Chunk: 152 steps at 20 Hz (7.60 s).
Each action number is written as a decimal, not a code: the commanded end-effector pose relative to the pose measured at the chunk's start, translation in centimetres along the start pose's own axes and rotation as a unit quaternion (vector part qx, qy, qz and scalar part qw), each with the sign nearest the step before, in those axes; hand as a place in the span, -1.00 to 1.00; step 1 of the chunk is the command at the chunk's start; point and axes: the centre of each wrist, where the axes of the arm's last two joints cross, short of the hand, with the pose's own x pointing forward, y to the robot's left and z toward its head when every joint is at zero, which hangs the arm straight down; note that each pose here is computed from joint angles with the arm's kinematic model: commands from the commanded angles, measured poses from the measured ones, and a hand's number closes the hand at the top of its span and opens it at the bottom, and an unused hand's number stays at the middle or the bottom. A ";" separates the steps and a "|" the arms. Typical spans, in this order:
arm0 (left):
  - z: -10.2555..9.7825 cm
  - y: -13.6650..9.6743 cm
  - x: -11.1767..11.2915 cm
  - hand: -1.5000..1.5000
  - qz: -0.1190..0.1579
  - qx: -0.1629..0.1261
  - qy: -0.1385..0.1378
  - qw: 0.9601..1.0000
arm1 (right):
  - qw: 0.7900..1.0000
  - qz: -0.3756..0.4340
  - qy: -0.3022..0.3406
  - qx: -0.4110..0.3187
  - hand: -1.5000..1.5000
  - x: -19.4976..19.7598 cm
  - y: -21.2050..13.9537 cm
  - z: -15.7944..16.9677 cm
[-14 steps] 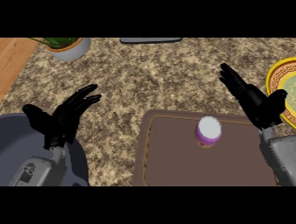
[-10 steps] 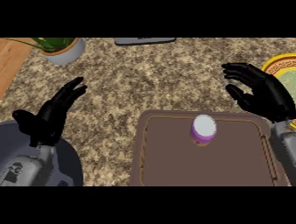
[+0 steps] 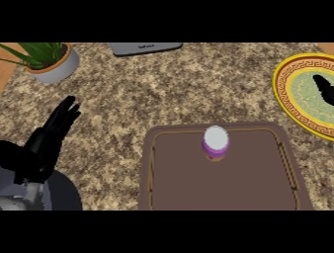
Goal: Pick the can from the tray and place it in the plate
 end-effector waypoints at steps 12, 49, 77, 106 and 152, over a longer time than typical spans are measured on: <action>5.1 -0.4 -3.0 0.00 0.037 -0.002 0.143 0.989 | 0.982 0.152 0.060 0.092 -1.00 -1.8 -0.2 5.2; 7.0 -1.8 -1.4 0.00 0.045 -0.007 0.153 0.987 | 0.893 0.332 0.222 0.207 -1.00 6.5 12.1 12.1; 6.5 -1.5 -1.7 0.00 0.039 -0.010 0.155 0.987 | 0.858 0.406 0.158 0.273 1.00 4.6 17.7 14.6; 7.6 -1.0 -1.1 0.00 0.051 0.003 0.160 0.986 | 0.992 0.123 -0.021 -0.019 1.00 8.1 6.0 15.7; 3.1 -3.2 -0.7 0.00 0.038 -0.027 0.158 0.986 | 0.995 -0.013 0.057 -0.078 -1.00 -10.7 -10.5 -2.2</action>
